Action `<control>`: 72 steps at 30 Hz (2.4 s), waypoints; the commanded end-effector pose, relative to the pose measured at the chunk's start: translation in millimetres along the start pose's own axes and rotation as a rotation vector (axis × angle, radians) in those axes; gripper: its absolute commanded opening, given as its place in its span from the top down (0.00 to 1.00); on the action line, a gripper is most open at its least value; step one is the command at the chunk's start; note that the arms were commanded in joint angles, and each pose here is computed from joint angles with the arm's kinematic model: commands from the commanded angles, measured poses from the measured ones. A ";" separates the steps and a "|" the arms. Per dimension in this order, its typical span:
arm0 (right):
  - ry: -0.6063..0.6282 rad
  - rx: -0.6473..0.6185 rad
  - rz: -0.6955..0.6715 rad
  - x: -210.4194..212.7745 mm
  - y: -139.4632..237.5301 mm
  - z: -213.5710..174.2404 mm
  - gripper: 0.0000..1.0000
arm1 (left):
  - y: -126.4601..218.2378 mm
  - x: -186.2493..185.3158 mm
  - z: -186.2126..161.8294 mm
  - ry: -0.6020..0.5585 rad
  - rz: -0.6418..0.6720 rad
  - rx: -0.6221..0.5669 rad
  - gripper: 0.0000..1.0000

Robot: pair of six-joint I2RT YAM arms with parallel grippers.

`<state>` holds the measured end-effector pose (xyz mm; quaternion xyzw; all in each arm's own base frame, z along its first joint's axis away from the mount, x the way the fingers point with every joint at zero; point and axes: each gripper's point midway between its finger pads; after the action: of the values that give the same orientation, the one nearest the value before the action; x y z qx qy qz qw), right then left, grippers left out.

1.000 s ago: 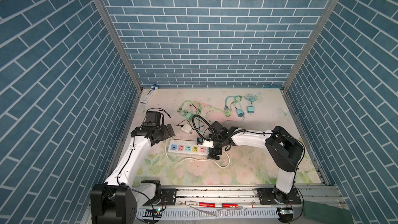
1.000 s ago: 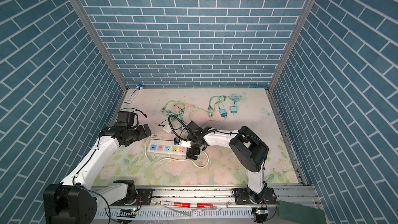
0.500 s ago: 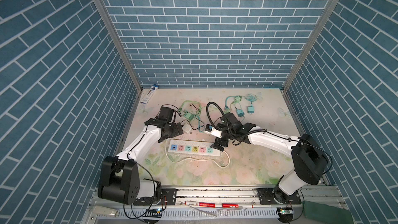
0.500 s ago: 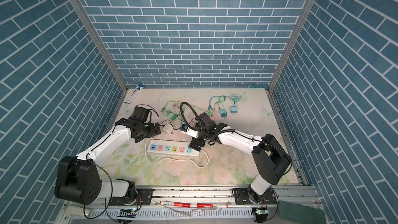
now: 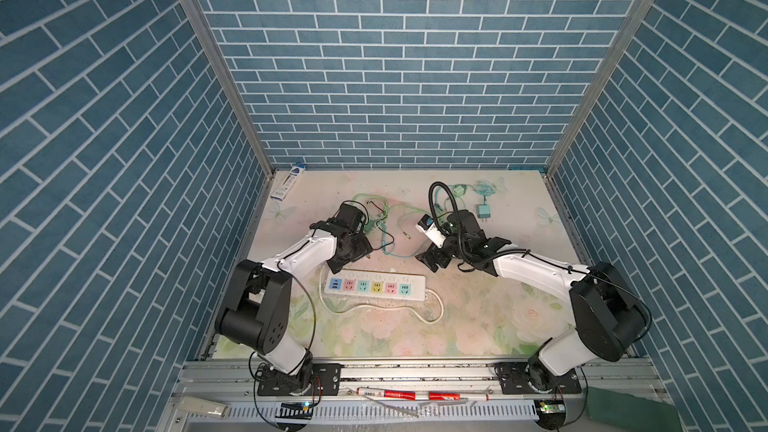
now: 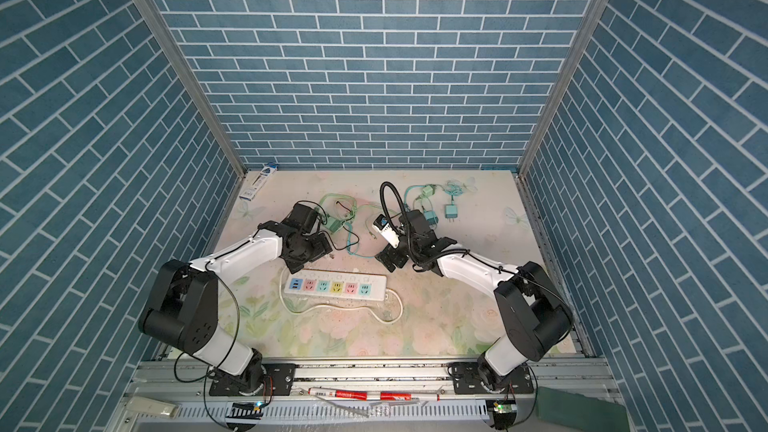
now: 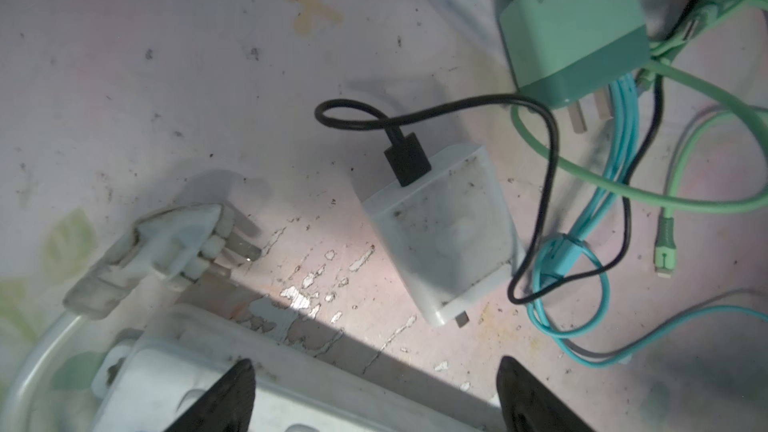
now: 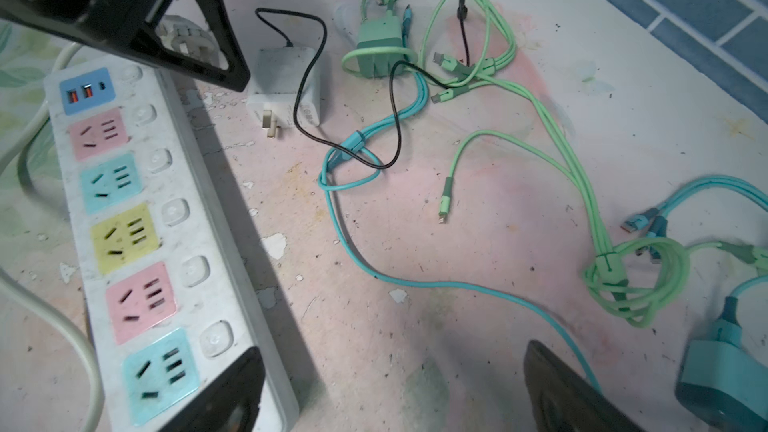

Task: Insert the plug
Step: 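Open the right gripper and withdraw while the left gripper moves to the white charger, then grasp and lift the white charger with the left gripper while the right arm draws back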

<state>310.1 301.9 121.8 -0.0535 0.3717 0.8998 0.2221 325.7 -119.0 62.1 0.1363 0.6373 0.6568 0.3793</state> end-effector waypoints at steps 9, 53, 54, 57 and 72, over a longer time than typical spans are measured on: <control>-0.056 -0.006 -0.065 -11.3 3.9 -14.0 0.05 | -24.7 -18.6 7.6 0.109 -0.005 -0.007 0.11; -0.162 -0.028 -0.132 -24.7 19.7 -20.3 0.06 | -38.0 -12.2 0.9 -0.029 0.064 0.043 0.44; -0.176 -0.024 -0.134 -25.4 20.6 -20.0 0.06 | -35.2 -14.7 2.7 -0.055 0.054 0.038 0.46; -0.231 -0.004 -0.144 -30.2 24.1 -17.2 0.06 | -23.0 -22.5 10.9 -0.124 0.026 -0.003 0.48; -0.425 0.072 -0.168 -46.8 72.3 12.7 0.05 | 59.8 -85.2 23.2 -0.547 -0.268 -0.123 0.56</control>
<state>322.8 258.1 162.5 0.0836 0.3531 0.8658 0.3446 372.2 -142.2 123.5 0.1883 0.5239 0.6055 0.5687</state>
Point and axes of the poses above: each gripper's point midway between its finger pads, its own y axis back along the fingers, its own x axis along the line the jaws close on, z = x × y, and after that the axes turned 15 degrees about y, right-handed
